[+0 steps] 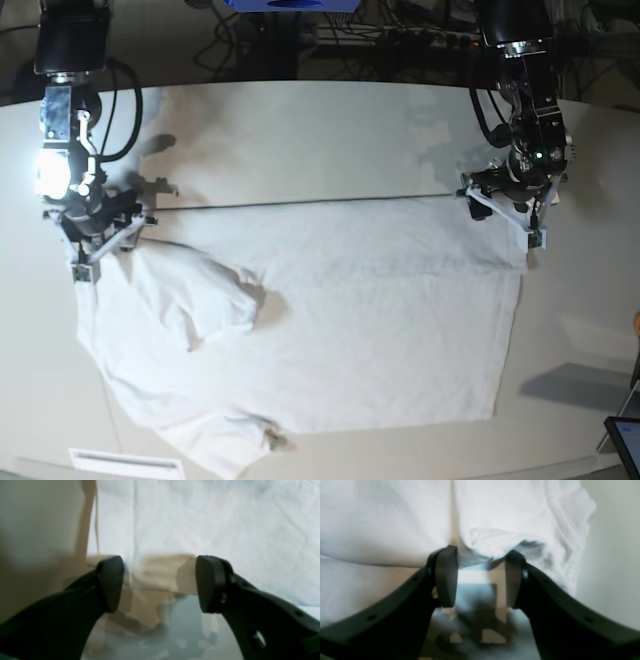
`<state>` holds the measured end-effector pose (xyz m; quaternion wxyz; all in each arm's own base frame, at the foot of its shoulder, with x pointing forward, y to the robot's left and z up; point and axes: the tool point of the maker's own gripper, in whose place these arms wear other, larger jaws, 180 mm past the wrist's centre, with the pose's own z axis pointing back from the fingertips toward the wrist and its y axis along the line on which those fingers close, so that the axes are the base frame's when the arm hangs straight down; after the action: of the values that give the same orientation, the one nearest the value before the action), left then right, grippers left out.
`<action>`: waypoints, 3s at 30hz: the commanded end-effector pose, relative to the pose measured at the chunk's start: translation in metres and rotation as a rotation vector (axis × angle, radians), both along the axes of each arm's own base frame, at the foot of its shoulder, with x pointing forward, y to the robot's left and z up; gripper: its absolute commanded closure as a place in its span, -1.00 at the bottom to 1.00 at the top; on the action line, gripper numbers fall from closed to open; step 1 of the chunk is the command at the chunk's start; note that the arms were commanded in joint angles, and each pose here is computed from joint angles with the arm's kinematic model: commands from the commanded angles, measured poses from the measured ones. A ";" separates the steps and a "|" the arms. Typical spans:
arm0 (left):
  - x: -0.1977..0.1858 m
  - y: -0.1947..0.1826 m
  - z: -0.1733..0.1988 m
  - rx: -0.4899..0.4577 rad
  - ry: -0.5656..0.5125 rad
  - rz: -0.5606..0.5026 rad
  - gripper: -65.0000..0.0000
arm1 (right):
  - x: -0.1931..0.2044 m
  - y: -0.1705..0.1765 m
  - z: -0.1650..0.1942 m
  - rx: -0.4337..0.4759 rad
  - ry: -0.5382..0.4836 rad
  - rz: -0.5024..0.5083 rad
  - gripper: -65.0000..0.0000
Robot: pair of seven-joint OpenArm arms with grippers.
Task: Fold the T-shirt properly
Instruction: 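Pull the grasped edge back toward the robot with both grippers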
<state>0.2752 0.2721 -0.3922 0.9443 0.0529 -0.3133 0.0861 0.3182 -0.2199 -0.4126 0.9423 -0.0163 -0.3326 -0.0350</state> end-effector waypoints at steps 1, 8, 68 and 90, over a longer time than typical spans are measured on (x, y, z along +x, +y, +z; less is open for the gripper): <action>0.011 0.006 0.021 0.034 -0.062 -0.006 -0.32 | -0.005 -0.006 0.001 -0.020 0.021 -0.007 0.10; 0.021 -0.002 0.046 0.041 -0.117 -0.024 -0.32 | -0.013 -0.016 0.003 -0.027 0.013 -0.100 0.10; -0.079 -0.001 -0.017 0.057 0.087 -0.042 -0.31 | -0.109 -0.011 0.011 -0.033 0.052 -0.114 0.10; -0.081 -0.005 -0.005 0.068 0.063 -0.060 -0.31 | -0.127 -0.001 0.015 -0.020 0.060 -0.108 0.10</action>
<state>0.1969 0.2635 -0.3994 0.9521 0.0700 -0.2932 0.0502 0.1856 -0.2169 -0.4056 0.9535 -0.0385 -0.2872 -0.0829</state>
